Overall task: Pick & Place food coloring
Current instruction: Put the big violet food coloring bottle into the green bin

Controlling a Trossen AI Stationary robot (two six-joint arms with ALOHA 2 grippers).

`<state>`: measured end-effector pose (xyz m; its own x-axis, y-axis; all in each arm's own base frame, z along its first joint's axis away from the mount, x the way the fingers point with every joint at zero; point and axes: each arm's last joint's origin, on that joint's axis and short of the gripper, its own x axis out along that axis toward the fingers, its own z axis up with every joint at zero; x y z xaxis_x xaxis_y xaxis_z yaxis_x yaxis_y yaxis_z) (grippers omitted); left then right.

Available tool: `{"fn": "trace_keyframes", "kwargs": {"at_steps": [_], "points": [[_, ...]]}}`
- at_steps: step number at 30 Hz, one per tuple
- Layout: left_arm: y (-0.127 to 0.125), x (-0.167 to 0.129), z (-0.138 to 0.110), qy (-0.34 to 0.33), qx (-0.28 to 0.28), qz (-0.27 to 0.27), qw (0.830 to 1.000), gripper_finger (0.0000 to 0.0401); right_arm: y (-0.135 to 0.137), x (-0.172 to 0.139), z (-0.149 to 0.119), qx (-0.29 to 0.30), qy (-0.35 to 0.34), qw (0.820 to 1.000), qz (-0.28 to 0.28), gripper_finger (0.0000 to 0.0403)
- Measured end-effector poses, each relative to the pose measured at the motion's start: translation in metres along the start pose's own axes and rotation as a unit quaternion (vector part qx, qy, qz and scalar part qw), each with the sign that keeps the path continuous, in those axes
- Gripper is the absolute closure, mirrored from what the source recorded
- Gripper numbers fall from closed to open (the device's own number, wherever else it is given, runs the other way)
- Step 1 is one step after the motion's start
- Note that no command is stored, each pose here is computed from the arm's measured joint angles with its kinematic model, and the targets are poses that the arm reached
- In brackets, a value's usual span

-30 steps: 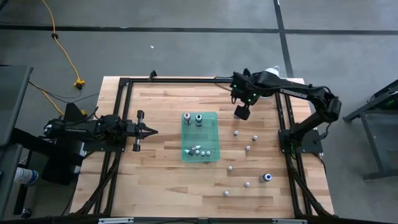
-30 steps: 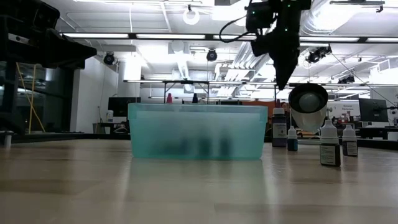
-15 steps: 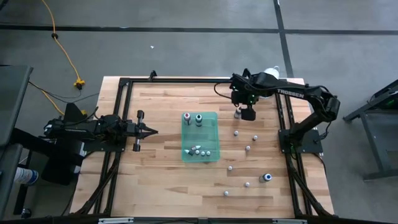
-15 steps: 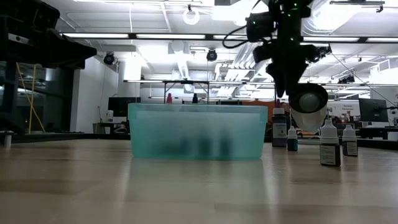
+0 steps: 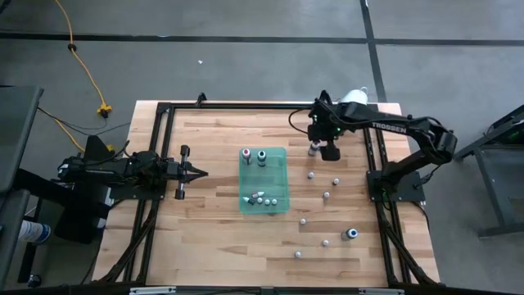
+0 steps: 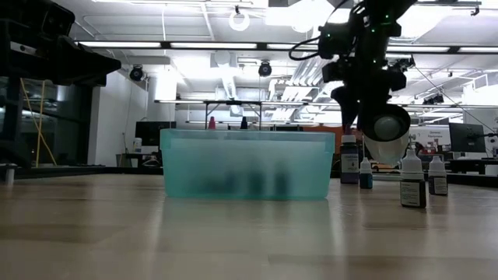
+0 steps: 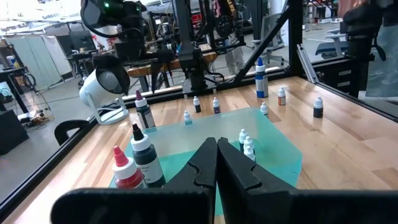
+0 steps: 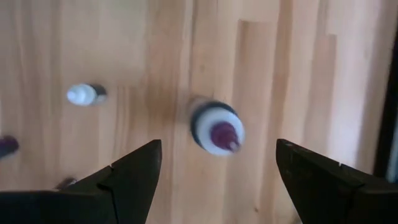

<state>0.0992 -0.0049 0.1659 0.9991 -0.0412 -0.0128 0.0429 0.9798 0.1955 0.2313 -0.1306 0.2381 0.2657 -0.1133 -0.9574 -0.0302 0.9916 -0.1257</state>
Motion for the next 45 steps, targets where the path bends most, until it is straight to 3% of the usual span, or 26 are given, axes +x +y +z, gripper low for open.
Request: {"fn": "trace_keyframes", "kwargs": {"at_steps": [18, 45], "points": [[0.0, 0.0, 0.0, 0.0, 0.0, 0.0, 1.0, 0.0401, -0.005, 0.021, 0.002, 0.065, -0.018, 0.998, 0.012, 0.0105], [0.0, 0.0, 0.0, 0.0, 0.0, 0.0, 1.0, 0.0401, -0.003, 0.021, -0.001, 0.077, -0.004, 0.997, 0.017, 0.0266]]}}
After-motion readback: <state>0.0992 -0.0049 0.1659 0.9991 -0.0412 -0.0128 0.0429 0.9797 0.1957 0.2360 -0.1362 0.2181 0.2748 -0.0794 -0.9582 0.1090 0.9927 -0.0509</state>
